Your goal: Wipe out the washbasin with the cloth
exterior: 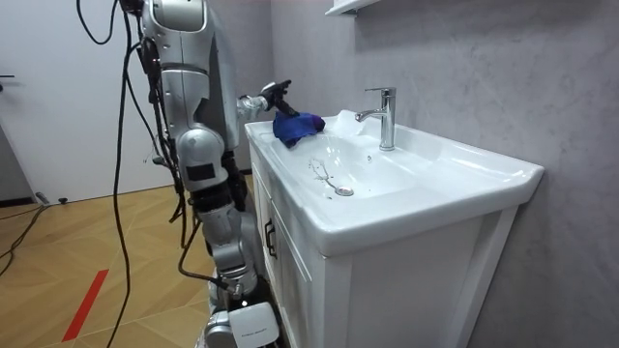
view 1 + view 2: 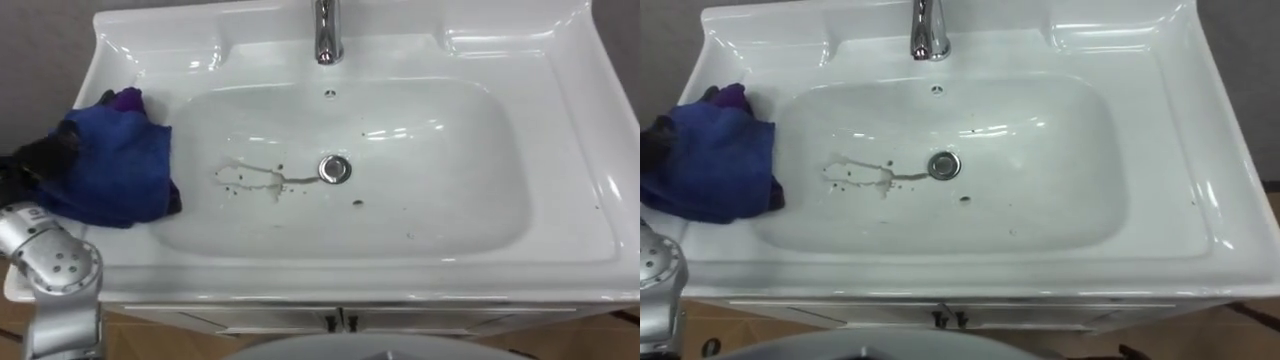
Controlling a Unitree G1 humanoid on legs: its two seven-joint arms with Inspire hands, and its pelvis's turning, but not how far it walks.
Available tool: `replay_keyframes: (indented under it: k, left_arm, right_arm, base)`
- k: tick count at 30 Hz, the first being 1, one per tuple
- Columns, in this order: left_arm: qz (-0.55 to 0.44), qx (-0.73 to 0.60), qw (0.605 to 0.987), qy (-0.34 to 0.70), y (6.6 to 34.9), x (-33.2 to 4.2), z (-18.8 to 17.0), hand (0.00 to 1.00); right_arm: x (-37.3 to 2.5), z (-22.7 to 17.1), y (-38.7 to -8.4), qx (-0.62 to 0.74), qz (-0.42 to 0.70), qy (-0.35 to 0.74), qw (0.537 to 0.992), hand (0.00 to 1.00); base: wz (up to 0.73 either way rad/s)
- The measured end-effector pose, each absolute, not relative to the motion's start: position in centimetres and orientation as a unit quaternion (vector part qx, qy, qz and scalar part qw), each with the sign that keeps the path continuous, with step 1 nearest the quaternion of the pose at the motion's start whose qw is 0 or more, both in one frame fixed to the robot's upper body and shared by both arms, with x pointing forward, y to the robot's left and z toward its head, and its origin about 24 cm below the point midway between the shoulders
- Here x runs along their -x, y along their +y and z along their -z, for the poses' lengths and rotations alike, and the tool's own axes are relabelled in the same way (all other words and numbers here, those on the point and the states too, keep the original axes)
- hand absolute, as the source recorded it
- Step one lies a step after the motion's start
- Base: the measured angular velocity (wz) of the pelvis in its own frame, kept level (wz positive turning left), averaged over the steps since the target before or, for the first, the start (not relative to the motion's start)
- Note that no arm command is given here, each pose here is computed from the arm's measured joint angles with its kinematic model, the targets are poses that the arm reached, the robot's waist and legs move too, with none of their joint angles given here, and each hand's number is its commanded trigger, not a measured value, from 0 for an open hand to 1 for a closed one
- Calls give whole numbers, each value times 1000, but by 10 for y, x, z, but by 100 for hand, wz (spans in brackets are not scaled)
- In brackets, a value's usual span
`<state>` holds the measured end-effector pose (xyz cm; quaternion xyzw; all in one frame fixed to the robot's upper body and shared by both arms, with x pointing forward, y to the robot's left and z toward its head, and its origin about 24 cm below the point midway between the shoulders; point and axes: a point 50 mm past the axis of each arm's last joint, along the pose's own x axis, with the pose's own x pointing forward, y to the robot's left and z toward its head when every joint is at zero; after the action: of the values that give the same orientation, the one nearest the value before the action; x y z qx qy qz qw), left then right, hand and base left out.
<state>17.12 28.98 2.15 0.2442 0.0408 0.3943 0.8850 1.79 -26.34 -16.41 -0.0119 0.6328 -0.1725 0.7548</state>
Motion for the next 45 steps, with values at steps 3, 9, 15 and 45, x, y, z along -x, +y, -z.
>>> replay_keyframes:
  k: [3,9,15,45]
  left_arm:
    - [-370,-242,896,46,282,-174,-18,0]
    - [-322,-239,914,68,269,-178,-7,0]
    - [-305,-238,919,74,267,-179,-4,0]
    - [-264,-377,881,111,261,-173,21,0]
  right_arm:
    - [-19,164,-264,12,171,632,756,0]
    - [-25,163,-265,17,157,629,761,0]
    - [-29,164,-262,14,149,627,764,0]
    - [-26,166,-256,2,162,625,764,0]
  base:
    - [-4]
    - [-5]
    - [-7]
    - [-2]
